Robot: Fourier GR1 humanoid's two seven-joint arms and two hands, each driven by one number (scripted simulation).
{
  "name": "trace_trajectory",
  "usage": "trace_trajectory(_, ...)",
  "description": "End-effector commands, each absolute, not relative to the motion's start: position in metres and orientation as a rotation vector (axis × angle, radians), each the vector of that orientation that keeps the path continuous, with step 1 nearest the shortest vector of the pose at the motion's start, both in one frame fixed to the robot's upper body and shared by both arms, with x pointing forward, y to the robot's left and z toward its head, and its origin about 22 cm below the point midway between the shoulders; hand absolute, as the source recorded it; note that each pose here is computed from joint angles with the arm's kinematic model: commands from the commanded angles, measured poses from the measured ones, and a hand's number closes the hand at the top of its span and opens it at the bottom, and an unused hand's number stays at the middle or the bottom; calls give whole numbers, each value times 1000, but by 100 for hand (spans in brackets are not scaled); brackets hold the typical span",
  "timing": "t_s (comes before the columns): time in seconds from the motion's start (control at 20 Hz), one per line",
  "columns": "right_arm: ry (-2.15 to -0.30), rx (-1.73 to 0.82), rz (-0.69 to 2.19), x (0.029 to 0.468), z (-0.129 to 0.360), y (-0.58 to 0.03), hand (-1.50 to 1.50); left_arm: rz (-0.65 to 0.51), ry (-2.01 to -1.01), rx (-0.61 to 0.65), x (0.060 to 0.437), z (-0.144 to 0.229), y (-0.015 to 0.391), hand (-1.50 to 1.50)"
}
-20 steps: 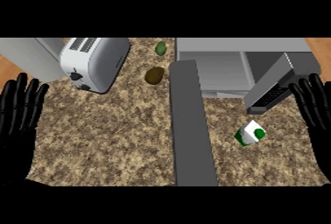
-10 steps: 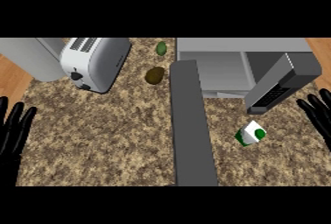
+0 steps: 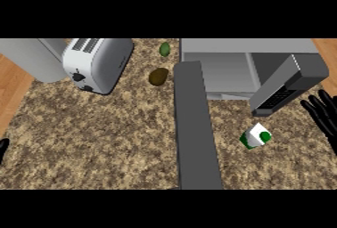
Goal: Pick up the milk, place it into the microwave and close the microwave
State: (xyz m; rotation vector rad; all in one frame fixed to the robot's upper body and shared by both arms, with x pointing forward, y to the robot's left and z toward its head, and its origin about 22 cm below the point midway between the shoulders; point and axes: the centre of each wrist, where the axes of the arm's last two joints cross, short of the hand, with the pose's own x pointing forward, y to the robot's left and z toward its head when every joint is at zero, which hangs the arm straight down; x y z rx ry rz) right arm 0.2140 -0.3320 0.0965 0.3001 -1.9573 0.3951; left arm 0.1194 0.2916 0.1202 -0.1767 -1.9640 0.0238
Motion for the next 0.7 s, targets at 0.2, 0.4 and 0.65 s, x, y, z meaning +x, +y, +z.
trace_trajectory(0.2, -1864, 187, 355, 220, 38, -327, -150, 15, -1980, -170, 95, 133, 314, -150)
trace_trajectory(0.4, -1846, 80, 338, 242, 24, -338, -150, 13, -1984, -169, 81, 133, 304, -150)
trace_trajectory(0.65, -1769, 60, 352, 239, -33, -355, -150, 6, -1971, -207, 86, 134, 320, -150)
